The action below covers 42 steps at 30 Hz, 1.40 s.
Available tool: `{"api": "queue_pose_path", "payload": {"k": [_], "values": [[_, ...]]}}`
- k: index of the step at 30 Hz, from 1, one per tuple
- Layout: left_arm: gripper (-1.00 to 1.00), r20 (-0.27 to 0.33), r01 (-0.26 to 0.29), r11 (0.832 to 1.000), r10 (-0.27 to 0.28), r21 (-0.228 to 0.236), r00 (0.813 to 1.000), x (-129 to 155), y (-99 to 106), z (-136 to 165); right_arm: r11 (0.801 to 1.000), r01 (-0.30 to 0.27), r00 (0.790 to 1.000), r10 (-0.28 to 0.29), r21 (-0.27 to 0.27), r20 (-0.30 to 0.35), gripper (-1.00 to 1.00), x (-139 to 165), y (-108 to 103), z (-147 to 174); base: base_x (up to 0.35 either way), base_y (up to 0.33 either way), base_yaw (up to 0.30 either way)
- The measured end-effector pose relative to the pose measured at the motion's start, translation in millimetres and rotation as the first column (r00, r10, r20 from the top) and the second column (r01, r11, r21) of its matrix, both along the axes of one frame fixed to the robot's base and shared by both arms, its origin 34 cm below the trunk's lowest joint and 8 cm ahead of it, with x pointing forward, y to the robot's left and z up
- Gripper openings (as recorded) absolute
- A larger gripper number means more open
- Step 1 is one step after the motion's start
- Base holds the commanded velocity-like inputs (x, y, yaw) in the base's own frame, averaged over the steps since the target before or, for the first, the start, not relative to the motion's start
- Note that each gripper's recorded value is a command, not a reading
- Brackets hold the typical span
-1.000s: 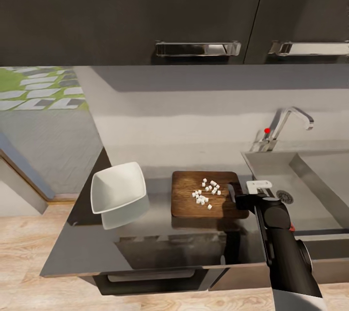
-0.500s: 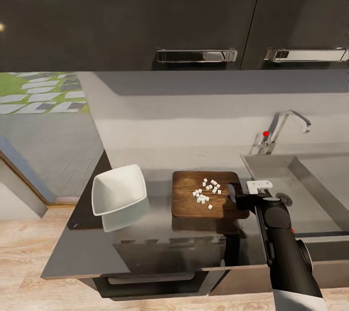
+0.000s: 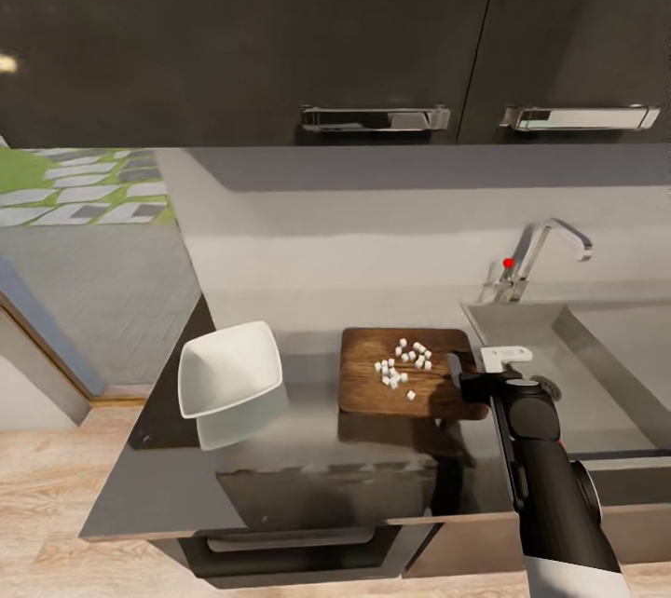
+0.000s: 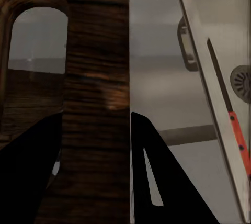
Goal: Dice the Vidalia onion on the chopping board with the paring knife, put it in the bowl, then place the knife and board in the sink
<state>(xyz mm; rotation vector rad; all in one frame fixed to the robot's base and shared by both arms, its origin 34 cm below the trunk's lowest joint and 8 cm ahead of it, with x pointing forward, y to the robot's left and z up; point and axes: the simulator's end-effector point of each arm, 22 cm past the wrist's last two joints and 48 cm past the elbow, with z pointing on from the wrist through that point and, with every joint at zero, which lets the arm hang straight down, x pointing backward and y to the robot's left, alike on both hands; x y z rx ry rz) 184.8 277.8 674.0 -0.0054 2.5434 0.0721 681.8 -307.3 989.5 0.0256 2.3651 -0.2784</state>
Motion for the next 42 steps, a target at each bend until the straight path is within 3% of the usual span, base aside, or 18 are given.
{"api": "queue_pose_path", "payload": {"k": [17, 42], "values": [[1.00, 0.025, 0.000, 1.000, 0.000, 0.000, 1.000, 8.5, 0.0, 2.0, 1.000, 0.005, 0.999, -0.005, -0.006, 0.037, -1.00, 0.9, -1.2, 19.8, 0.000, 0.017, 0.000], [1.00, 0.064, 0.000, 1.000, 0.000, 0.000, 0.998, 21.9, 0.1, 5.3, 1.000, 0.003, 0.997, -0.002, -0.007, 0.080, -1.00, 0.7, -0.3, 43.9, 0.000, 0.255, 0.000]]}}
